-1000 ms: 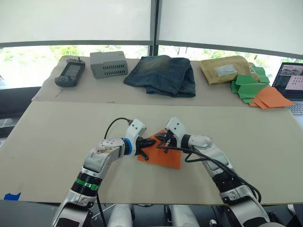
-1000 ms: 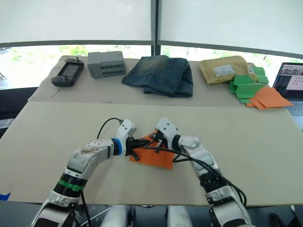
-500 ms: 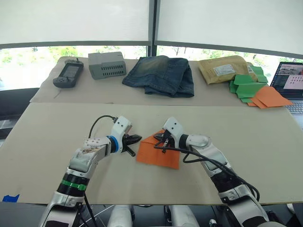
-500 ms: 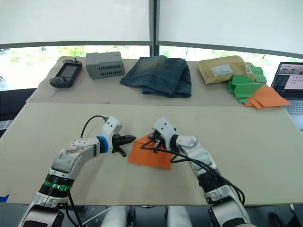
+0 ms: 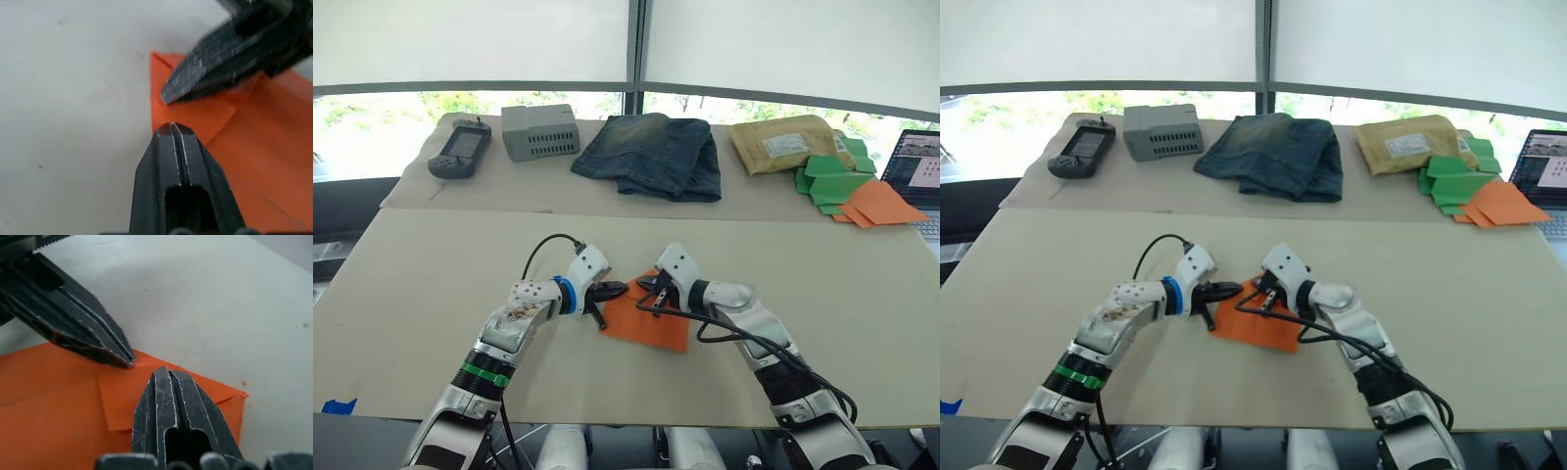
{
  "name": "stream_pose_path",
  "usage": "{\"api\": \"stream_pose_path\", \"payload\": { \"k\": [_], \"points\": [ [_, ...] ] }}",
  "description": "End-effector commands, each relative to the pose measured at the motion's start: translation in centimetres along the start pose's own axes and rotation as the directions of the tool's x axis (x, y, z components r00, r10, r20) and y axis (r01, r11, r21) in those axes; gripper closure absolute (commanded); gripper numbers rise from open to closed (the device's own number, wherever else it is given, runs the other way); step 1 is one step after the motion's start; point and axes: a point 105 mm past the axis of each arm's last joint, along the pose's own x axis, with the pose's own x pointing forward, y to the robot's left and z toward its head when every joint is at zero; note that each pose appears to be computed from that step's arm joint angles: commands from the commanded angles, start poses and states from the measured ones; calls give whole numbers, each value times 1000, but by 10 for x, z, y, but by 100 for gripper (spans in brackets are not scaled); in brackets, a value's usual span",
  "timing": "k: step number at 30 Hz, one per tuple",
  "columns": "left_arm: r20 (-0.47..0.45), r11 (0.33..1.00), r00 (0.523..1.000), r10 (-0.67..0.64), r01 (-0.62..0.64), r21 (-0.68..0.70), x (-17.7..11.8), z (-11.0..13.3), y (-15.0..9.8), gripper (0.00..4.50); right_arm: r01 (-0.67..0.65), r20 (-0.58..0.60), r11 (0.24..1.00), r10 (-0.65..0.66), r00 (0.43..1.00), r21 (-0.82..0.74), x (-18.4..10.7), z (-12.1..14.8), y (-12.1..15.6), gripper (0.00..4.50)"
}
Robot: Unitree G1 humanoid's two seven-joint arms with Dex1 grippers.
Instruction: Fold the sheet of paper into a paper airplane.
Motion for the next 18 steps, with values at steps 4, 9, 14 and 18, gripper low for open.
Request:
{"api": "stream_pose_path", "payload": {
  "k": [4,9,14,18],
  "points": [
    [0,998,998,-57,57,39,14,0,-6,449,165,59,986,-166,984,26,-30,22,-27,450],
    [33,994,995,-98,96,54,24,10,-11,449,247,105,963,-258,960,110,-64,39,-41,450],
    [37,991,992,-122,119,65,33,15,-14,450,185,67,932,-216,974,312,-95,22,-24,360],
    [45,989,990,-135,132,65,39,18,-15,450,210,-87,952,-195,977,222,-124,-13,-11,220]
  ]
}}
